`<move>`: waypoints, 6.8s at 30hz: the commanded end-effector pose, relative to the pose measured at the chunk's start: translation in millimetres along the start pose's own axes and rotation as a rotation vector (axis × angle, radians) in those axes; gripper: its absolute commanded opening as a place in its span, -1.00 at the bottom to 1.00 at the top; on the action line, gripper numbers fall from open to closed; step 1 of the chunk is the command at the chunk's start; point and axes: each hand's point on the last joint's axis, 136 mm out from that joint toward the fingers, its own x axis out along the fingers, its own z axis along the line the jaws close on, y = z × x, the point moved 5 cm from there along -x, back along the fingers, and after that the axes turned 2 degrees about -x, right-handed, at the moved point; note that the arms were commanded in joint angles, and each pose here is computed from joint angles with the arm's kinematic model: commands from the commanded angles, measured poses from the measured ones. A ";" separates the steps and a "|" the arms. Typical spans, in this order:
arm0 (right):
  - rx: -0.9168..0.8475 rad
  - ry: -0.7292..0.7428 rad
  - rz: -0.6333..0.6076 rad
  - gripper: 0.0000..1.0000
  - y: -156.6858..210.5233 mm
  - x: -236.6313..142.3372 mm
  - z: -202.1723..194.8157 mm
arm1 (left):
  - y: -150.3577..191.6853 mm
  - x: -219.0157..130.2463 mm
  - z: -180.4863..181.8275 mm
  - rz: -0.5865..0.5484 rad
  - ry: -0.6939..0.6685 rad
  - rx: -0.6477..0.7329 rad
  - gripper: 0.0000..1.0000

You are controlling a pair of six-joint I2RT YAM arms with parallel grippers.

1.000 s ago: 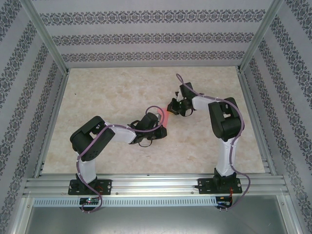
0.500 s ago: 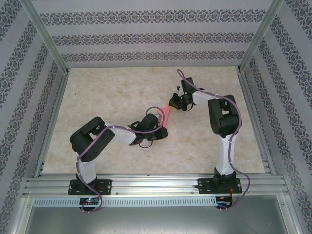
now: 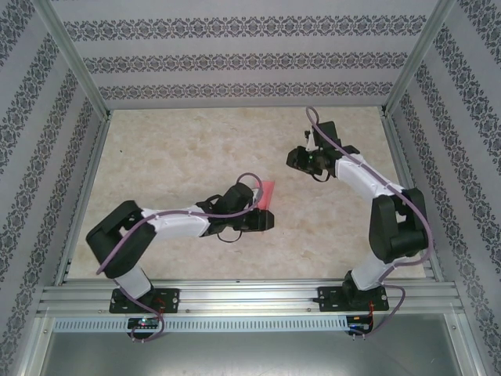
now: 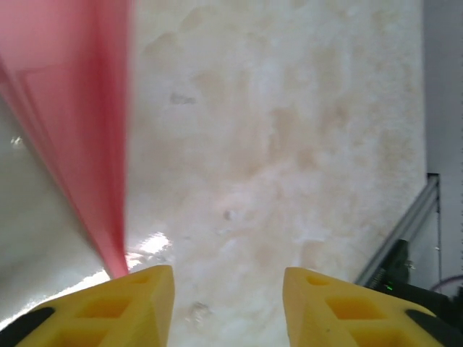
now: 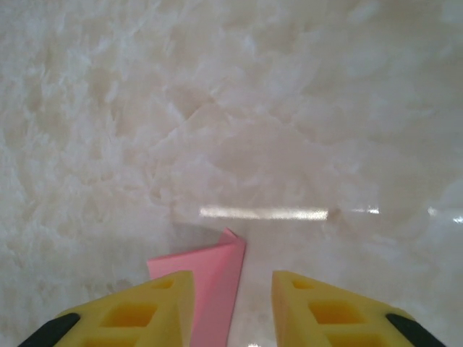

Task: Fold a paper plane with a square sheet of paper (fold left side to right side)
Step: Fold the wing for the fifth time at the center of the table, then turn over the paper plane at the center of the table, then pick up the paper plane at the center of the table, then place the paper plane at the top-center of the table, then reset both arms

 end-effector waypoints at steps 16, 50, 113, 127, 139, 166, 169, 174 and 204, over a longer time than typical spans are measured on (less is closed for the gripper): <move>-0.212 0.306 0.232 0.01 120.1 46.8 50.8 | -5.9 -138.5 60.3 -0.427 -0.512 -0.014 0.27; -0.565 0.589 0.344 -0.06 158.6 60.3 99.1 | 30.2 -162.1 109.6 -0.515 -0.555 -0.099 1.00; -0.294 0.417 0.392 -0.63 156.2 48.7 2.8 | 21.7 -162.0 99.4 -0.506 -0.569 -0.094 1.00; -0.300 0.414 0.374 -0.89 110.3 50.6 7.5 | 16.3 -187.6 83.1 -0.540 -0.572 -0.013 1.00; -0.254 0.452 0.304 -0.88 8.1 94.6 10.4 | 18.2 -188.3 85.6 -0.536 -0.580 -0.015 1.00; -0.240 0.511 0.384 -0.72 13.1 123.5 3.9 | 18.8 -186.7 89.3 -0.525 -0.609 -0.010 1.00; -0.248 0.517 0.386 -0.69 11.5 123.6 3.2 | 19.1 -186.3 89.5 -0.525 -0.607 -0.012 1.00; -0.261 0.517 0.372 -0.67 5.5 116.6 8.6 | 19.3 -185.6 89.9 -0.524 -0.604 -0.013 1.00; -0.337 0.457 -0.178 0.28 -3.3 -97.4 6.8 | -38.9 -254.9 116.7 -0.788 -0.743 -0.118 1.00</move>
